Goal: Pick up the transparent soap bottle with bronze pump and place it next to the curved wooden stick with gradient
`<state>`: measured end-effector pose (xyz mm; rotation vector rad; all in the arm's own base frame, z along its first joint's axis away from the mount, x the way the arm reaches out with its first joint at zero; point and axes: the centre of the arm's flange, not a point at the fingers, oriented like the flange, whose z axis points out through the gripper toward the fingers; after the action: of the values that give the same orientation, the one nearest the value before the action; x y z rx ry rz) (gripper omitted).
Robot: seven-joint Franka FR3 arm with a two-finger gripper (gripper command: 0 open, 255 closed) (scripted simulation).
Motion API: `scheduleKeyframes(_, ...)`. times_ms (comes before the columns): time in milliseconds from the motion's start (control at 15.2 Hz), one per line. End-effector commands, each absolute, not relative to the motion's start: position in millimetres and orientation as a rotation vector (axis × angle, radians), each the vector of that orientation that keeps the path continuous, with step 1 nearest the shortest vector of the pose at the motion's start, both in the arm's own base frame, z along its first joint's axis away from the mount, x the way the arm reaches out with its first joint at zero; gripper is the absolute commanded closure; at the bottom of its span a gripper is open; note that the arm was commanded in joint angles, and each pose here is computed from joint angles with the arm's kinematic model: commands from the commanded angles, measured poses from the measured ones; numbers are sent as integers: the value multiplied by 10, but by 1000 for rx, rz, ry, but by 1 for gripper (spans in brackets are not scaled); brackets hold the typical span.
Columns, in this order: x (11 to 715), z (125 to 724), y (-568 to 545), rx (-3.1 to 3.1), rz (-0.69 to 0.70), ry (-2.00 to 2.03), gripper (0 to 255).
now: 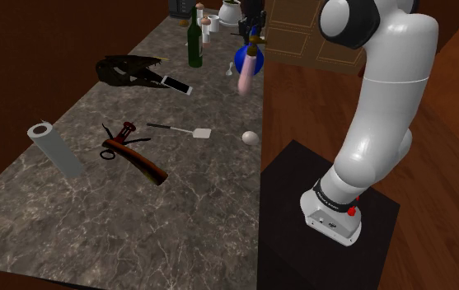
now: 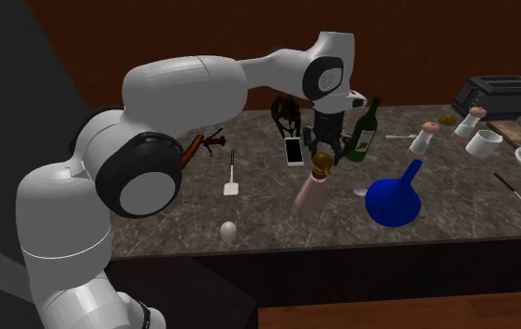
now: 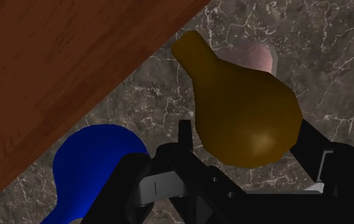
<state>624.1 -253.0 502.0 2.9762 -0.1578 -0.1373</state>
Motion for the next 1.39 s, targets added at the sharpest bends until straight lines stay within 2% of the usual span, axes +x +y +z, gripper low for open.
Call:
scheduleKeyframes(0, 6249, 5126, -2513, 2976, -137, -158, 255)
scheduleKeyframes(792, 6249, 5730, -2513, 2976, -137, -158, 255)
scheduleKeyframes(1320, 5967, 5731, -1495, 2976, -137, -158, 255)
